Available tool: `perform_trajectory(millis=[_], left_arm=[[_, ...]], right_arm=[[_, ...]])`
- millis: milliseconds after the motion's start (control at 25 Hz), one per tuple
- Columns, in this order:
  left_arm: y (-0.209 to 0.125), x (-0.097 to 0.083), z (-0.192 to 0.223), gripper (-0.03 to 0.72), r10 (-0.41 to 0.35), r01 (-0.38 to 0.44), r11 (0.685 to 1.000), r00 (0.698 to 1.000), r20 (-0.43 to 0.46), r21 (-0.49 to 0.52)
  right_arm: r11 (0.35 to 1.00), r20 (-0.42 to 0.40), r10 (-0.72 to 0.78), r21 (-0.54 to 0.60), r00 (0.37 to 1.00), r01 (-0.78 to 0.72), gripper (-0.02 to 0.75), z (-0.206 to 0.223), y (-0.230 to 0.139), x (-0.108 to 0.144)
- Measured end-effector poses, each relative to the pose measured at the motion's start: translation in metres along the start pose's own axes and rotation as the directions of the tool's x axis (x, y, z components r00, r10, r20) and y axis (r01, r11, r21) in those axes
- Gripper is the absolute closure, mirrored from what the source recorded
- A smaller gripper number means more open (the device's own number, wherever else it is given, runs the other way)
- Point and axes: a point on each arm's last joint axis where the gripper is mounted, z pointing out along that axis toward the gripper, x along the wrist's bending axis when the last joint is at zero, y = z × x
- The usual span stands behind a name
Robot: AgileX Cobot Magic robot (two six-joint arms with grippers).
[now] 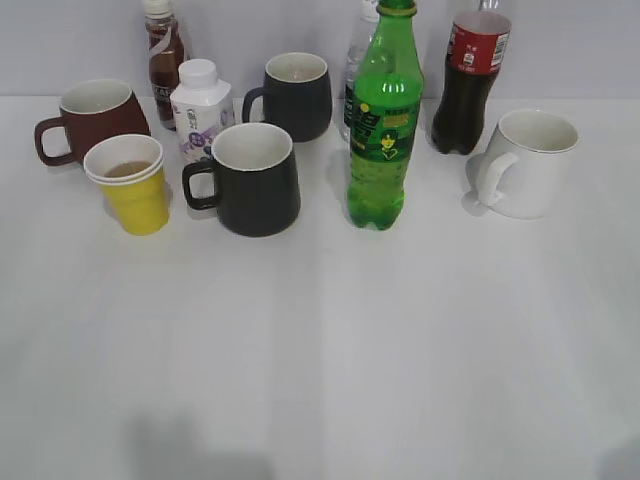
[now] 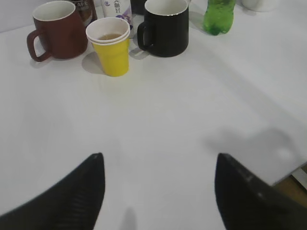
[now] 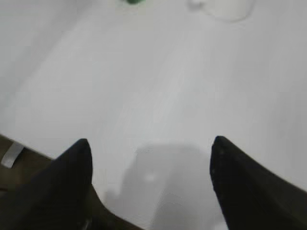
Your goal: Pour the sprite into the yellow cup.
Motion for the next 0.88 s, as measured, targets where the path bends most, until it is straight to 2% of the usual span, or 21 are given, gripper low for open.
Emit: perform_trajectory(millis=[160,320,880], left_arm=[[0.0,0.0,0.0,0.149,0.0,0.0,1.0,1.0,0.0,0.0],[0.0001,0.0,0.0,0.172,0.001,-0.001,1.0,1.0,0.0,-0.001],[0.0003,-0.0001,0.0,0.19,-0.004,0.004,1.0,1.0,-0.009,-0.003]], right_arm=[[1.0,0.0,-0.001,-0.027,1.0,0.001,0.167,-0.0015,-0.0028,0.0],[1.0,-0.037,0.008,-0.029,0.999,-0.009,0.167,-0.0014,-0.0027,0.0033],[0.999,-0.03,0.011,-0.031,0.999,-0.012,0.167,-0.0013,-0.0025,0.0037]])
